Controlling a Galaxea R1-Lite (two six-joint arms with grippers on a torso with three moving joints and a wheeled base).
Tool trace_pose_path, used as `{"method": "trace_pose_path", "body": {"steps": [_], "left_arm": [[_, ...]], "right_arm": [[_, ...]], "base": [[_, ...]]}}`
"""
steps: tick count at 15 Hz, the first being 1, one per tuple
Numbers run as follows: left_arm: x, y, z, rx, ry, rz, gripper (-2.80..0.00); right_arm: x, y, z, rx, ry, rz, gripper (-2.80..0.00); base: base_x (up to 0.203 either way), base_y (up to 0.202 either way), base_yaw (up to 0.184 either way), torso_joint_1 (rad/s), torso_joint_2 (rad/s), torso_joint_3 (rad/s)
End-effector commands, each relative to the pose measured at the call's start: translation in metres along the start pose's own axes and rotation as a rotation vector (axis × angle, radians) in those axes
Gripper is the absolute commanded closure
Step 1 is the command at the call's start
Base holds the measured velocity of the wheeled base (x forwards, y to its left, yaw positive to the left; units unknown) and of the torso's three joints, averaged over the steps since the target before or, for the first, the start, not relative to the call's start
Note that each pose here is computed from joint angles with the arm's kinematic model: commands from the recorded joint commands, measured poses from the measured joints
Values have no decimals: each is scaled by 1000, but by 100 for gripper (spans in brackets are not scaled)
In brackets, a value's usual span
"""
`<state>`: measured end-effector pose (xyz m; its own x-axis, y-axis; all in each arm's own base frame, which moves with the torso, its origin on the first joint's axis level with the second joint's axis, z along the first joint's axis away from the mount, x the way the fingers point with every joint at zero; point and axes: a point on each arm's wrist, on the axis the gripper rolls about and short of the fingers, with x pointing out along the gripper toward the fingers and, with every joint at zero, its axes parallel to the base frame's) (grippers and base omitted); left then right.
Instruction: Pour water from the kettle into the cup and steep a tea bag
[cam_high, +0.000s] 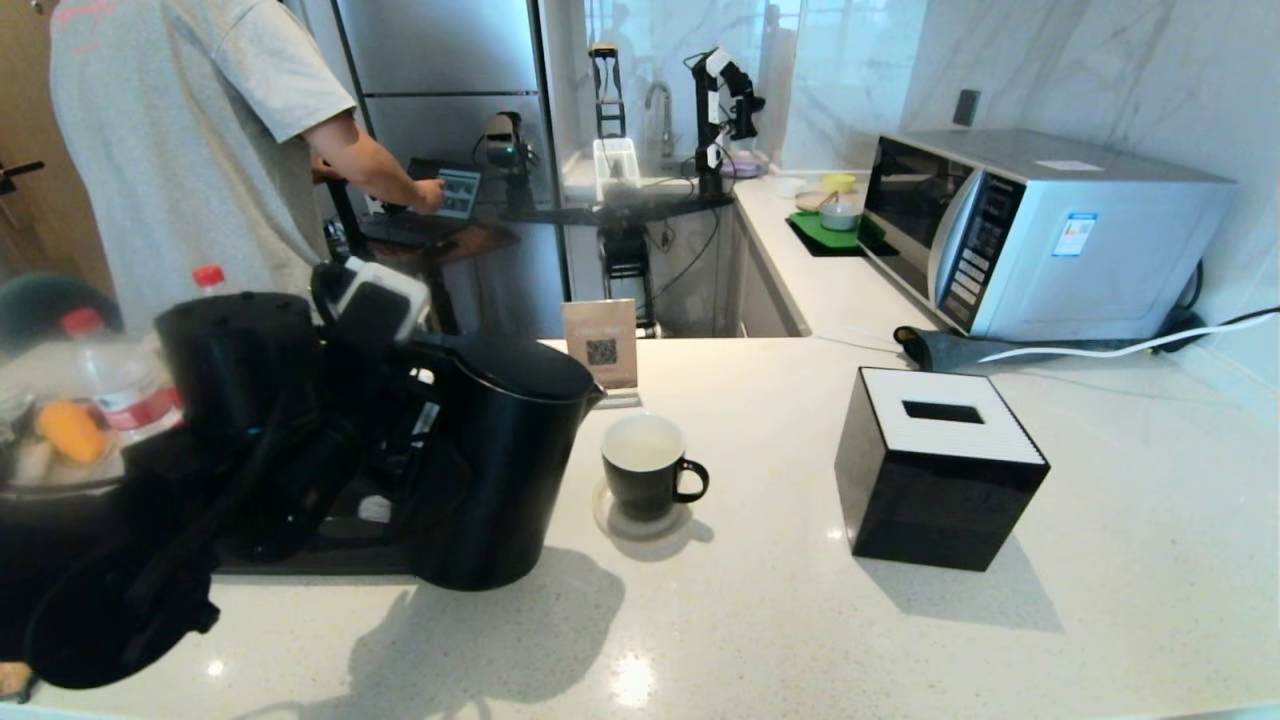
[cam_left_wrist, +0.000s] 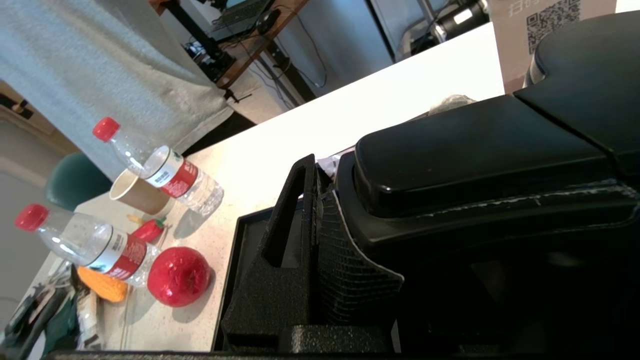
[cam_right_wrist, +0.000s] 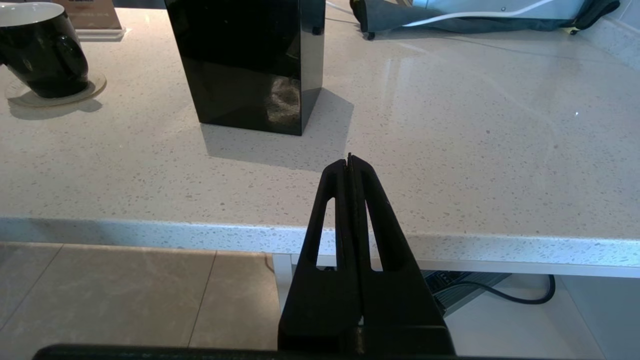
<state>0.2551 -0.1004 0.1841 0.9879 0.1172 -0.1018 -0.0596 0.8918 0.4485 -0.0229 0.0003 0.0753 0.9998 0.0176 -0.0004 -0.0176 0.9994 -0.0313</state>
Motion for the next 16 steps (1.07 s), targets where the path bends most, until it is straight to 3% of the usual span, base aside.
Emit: {"method": "trace_pose_path", "body": {"steps": [1,16], "left_arm": [[1,-6,3,14,12,-8,0],[1,-22,10,77,78,-54,0]], "right_arm": [[0,0,0,-1,1,1,0],[0,0,0,-1,1,1,0]], "base": [[0,0,0,0,0,0],[0,0,0,0,0,0]]}}
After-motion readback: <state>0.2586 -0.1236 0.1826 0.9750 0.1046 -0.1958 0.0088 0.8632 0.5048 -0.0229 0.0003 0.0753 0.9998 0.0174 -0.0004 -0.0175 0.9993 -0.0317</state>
